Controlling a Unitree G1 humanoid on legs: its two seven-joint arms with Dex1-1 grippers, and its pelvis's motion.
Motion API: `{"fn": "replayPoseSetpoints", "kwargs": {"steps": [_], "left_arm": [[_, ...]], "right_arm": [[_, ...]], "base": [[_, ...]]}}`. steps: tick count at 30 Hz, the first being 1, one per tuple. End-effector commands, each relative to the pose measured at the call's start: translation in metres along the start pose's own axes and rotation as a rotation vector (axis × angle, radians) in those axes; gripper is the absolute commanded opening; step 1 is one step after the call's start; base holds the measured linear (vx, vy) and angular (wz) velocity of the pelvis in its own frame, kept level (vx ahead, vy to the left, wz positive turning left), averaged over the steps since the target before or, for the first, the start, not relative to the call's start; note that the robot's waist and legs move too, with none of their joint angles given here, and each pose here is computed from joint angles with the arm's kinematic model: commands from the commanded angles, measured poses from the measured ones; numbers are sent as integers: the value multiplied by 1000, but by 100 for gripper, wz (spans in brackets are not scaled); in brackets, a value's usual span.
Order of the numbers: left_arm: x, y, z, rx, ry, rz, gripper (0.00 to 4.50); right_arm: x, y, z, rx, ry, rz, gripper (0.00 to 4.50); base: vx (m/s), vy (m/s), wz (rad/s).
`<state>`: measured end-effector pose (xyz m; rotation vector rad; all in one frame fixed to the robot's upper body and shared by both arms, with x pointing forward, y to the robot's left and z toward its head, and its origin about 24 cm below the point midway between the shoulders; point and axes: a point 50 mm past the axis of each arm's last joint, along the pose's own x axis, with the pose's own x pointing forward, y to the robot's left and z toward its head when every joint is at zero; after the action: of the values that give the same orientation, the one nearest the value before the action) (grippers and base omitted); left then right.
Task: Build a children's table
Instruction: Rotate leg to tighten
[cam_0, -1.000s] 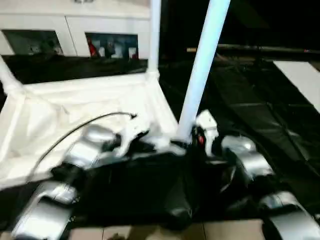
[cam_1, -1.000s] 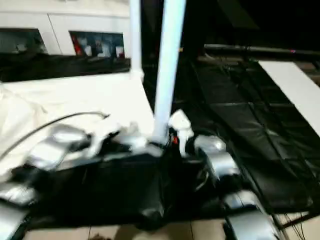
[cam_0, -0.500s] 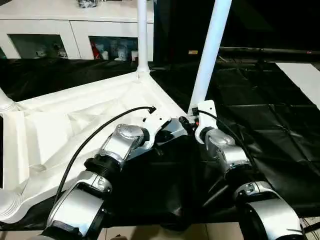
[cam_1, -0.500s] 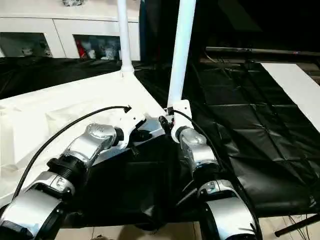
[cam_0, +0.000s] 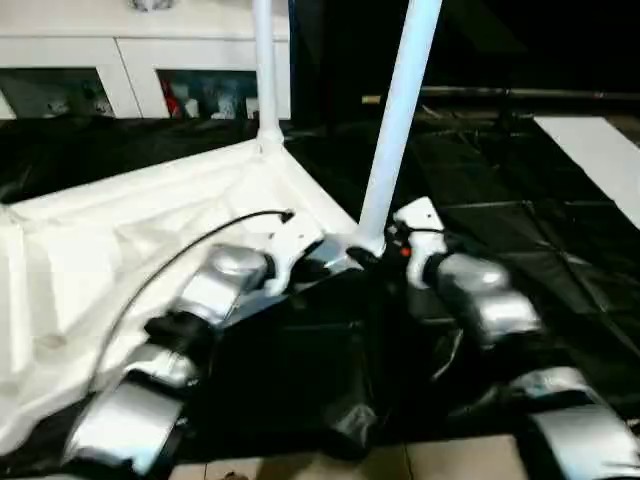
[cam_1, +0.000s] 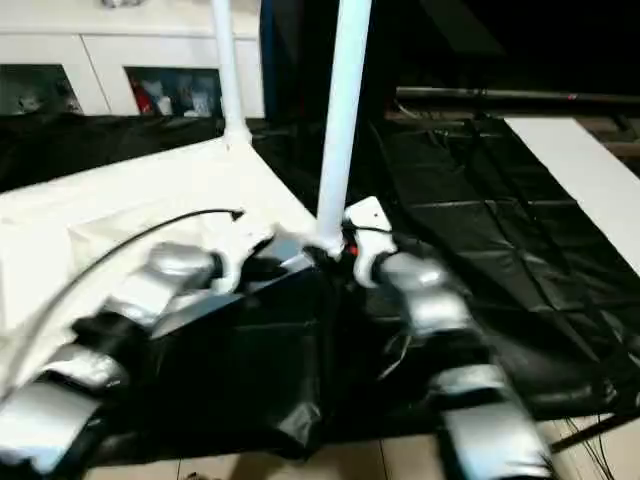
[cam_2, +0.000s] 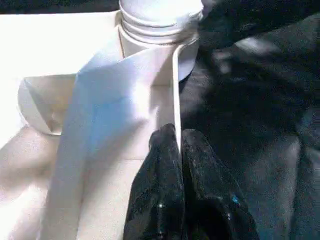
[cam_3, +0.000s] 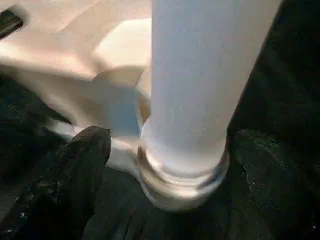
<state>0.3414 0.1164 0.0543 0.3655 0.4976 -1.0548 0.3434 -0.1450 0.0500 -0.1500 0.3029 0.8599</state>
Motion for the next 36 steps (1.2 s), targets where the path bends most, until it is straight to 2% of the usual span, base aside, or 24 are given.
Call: {"fn": "replayPoseSetpoints", "kwargs": {"steps": [1,8,18,19,24,31,34,36], "left_arm": [[0,-10,-18,-19,51,-94,0],[-19,-18,-23,25,48,-283,0],[-27,-17,-22,20,41,-296,0],[-27,-17,-22,20,43,-293,0],[-29,-17,-24,11,48,-289,0],[-30,-17,-26,2,64,-284,0],[-22,-12,-28,-45,80,-188,0],[-17,-9,-26,-63,71,-139,0]], "right_arm": [[-3,3,0,-26,1,68,423],[-15,4,0,-71,9,168,423],[-12,16,0,-52,-6,279,423],[-11,17,0,-45,-7,292,396],[-10,18,-4,-44,14,306,371],[-8,15,-4,-28,12,280,302],[3,10,-9,45,11,80,289],[6,9,-11,74,8,29,277]], "base": [[0,0,0],[0,0,0],[0,0,0],[0,0,0],[0,0,0],[0,0,0],[0,0,0],[0,0,0]]}}
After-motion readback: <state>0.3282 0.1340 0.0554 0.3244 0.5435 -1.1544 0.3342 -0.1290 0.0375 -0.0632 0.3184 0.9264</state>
